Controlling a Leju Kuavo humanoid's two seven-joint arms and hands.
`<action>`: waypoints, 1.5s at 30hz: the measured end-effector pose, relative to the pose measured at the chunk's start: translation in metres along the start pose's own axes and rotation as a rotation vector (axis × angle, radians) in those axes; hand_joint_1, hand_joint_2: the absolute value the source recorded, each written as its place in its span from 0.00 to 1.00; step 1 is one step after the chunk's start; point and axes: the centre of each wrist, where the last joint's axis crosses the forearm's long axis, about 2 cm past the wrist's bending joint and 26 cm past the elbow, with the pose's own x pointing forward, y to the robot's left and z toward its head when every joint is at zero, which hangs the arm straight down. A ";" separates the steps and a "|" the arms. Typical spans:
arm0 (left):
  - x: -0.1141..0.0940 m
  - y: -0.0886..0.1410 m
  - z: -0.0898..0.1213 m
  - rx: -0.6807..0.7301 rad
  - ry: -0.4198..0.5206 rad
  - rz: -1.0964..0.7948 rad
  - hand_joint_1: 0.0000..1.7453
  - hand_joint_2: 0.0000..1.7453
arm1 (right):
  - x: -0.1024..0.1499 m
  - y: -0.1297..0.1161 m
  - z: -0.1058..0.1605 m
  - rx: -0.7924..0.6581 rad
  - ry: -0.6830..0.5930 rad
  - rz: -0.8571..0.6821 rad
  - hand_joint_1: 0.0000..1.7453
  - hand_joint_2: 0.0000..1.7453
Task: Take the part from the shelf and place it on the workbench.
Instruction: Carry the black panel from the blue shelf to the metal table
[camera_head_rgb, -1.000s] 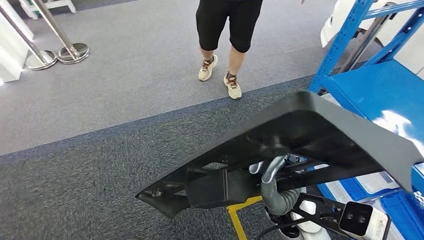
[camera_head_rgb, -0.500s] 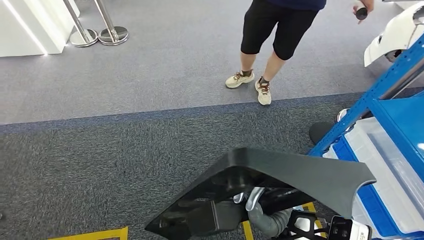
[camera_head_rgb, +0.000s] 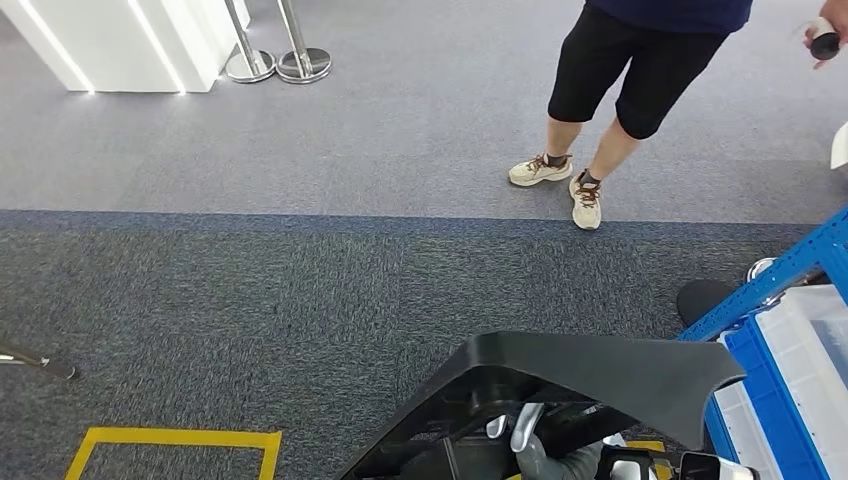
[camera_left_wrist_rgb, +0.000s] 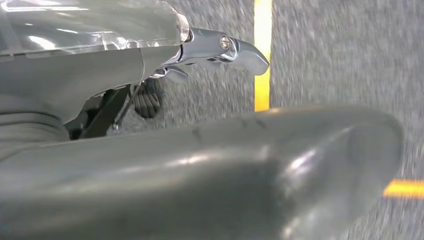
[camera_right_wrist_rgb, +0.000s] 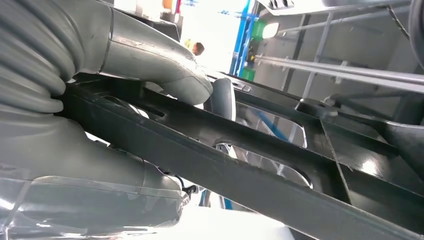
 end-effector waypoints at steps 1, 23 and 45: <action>-0.001 -0.002 0.000 -0.003 0.001 0.002 0.00 0.00 | 0.001 -0.003 0.001 -0.005 -0.001 0.001 1.00 1.00; -0.003 -0.014 0.002 -0.018 -0.011 0.052 0.00 0.00 | -0.004 -0.066 -0.050 -0.031 -0.037 0.120 1.00 1.00; -0.003 -0.024 0.002 -0.063 -0.020 0.080 0.00 0.00 | -0.058 -0.004 -0.097 0.139 -0.021 0.105 1.00 1.00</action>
